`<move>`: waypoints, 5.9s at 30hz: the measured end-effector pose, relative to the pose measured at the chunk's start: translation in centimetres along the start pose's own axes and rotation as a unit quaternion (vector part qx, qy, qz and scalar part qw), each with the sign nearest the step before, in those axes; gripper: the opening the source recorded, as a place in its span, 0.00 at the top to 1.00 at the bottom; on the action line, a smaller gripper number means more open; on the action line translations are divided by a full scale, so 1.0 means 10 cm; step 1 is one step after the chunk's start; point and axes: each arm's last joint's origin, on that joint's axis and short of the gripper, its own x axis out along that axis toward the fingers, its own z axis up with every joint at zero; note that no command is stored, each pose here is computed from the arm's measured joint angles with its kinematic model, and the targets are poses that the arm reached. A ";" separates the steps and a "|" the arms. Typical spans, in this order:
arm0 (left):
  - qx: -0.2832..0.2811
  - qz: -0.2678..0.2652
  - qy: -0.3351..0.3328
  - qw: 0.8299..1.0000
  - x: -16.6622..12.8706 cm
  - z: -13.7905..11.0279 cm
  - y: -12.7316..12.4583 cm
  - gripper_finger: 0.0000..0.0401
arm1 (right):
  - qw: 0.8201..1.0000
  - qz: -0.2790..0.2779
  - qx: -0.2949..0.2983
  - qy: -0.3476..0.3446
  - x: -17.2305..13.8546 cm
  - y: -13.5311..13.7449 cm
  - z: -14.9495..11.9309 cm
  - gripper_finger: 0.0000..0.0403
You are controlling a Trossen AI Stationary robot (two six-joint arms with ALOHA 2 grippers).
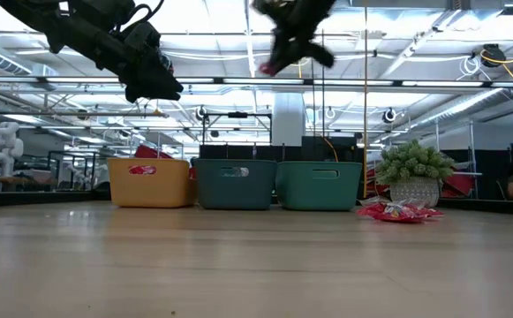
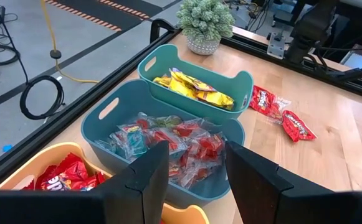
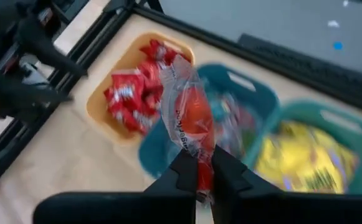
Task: Sort candy
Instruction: Put the transparent red gummy into the blue bin, then put the red candy into the yellow bin, then put the transparent red candy into the blue bin
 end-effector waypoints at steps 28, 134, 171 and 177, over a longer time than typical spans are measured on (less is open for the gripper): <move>-0.063 -0.063 -0.003 0.996 0.00 0.02 -0.04 0.59 | 0.986 -0.028 -0.027 0.164 1.22 -0.04 0.20 0.40; 0.036 0.176 -0.006 0.984 0.78 -0.36 -0.81 0.97 | 0.990 0.063 -0.019 0.126 -1.54 -1.19 -2.55 0.41; 0.053 0.209 0.069 0.974 0.64 -0.47 -0.20 0.67 | 0.999 -0.016 0.004 0.032 -1.11 -0.82 -2.70 0.41; 0.061 0.102 0.064 0.991 0.65 -0.34 -0.28 0.67 | 0.998 -0.035 -0.014 0.047 -0.83 -0.70 -2.61 0.41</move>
